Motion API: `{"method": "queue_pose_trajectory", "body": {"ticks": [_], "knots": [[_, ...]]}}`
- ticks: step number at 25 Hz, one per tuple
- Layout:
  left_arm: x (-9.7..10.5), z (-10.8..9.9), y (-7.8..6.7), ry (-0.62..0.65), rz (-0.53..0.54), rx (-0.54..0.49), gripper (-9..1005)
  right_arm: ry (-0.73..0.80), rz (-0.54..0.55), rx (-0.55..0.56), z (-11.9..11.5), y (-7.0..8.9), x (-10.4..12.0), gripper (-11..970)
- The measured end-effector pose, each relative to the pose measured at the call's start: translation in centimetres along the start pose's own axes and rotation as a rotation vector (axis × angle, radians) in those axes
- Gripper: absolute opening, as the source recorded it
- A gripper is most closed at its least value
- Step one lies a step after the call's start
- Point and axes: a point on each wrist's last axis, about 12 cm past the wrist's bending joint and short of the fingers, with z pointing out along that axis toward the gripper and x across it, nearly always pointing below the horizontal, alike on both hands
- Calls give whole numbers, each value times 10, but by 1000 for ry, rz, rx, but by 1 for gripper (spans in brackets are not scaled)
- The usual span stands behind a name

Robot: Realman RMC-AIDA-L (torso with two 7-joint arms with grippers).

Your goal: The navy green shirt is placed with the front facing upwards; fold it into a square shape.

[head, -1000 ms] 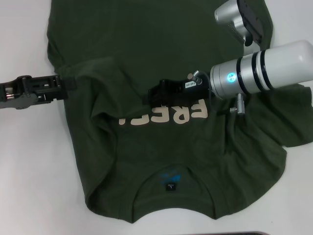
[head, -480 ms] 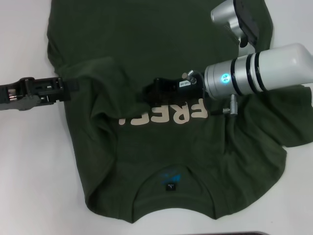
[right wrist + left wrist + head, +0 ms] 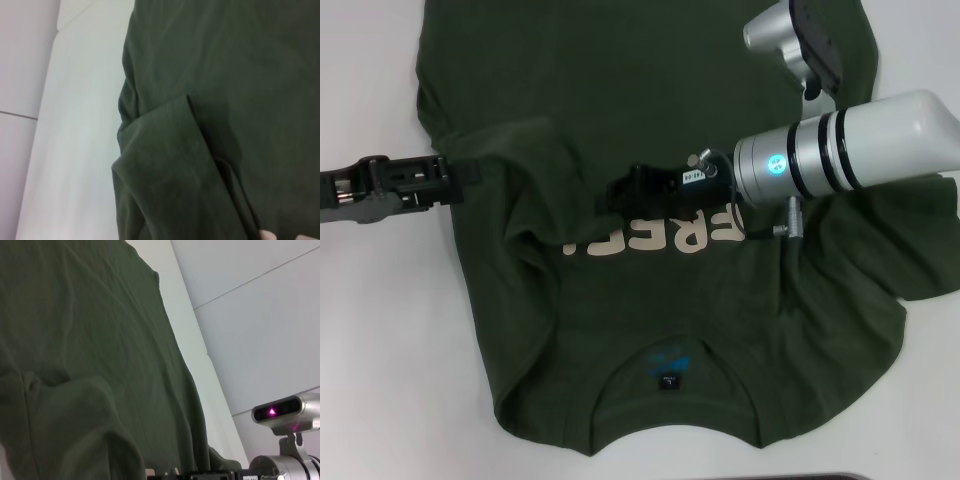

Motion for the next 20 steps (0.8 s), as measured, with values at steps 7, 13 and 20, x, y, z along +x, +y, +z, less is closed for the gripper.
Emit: {"method": "queue_pose_trajectory", "body": {"ticks": [7, 13, 20], "knots": [[0, 0, 0, 0, 1, 1, 689, 8, 7, -13, 1, 2, 1, 293], [0, 1, 0, 1, -1, 2, 689, -7, 21, -28, 1, 4, -1, 293], [0, 0, 0, 1, -1, 1, 688, 0, 10, -38, 2, 5, 0, 269]]}}
